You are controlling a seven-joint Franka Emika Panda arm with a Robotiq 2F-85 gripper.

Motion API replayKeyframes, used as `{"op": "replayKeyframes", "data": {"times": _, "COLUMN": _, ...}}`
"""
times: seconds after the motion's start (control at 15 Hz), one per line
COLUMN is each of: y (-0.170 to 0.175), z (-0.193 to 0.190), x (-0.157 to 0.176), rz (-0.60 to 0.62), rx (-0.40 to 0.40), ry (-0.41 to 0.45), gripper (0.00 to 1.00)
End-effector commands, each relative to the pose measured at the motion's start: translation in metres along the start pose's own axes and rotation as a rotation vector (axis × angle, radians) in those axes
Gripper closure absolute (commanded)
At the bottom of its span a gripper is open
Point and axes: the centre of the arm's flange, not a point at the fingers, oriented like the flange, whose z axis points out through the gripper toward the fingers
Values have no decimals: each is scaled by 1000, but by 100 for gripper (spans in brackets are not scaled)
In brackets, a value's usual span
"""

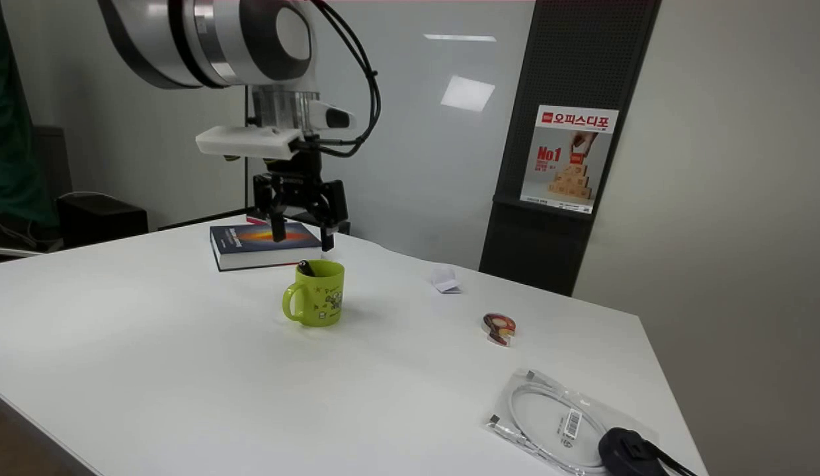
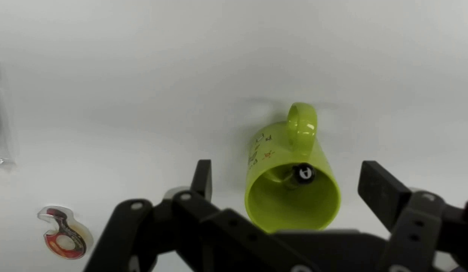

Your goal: Put the marker in the mug on the table

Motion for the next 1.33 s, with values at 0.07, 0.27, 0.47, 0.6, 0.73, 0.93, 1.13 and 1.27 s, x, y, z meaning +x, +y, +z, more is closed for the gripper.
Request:
{"op": "replayKeyframes", "data": {"times": 0.07, "y": -6, "z": 22, "x": 13, "rz": 14, "rx": -14, "ry": 34, "gripper": 0}}
{"op": "replayKeyframes", "data": {"times": 0.27, "y": -19, "z": 36, "x": 17, "rz": -11, "rx": -1, "ry": 20, "gripper": 0}}
{"op": "replayKeyframes", "data": {"times": 0.47, "y": -29, "z": 41, "x": 19, "rz": -32, "rx": -8, "ry": 24, "gripper": 0}}
{"op": "replayKeyframes", "data": {"times": 0.6, "y": -29, "z": 44, "x": 22, "rz": -29, "rx": -10, "ry": 31, "gripper": 26}}
{"op": "replayKeyframes", "data": {"times": 0.73, "y": -28, "z": 45, "x": 24, "rz": -29, "rx": -11, "ry": 36, "gripper": 40}}
{"op": "replayKeyframes", "data": {"times": 0.93, "y": -26, "z": 47, "x": 28, "rz": -24, "rx": -12, "ry": 39, "gripper": 61}}
{"op": "replayKeyframes", "data": {"times": 1.13, "y": -25, "z": 48, "x": 30, "rz": -19, "rx": -10, "ry": 43, "gripper": 81}}
{"op": "replayKeyframes", "data": {"times": 1.27, "y": -24, "z": 45, "x": 31, "rz": -16, "rx": -6, "ry": 48, "gripper": 95}}
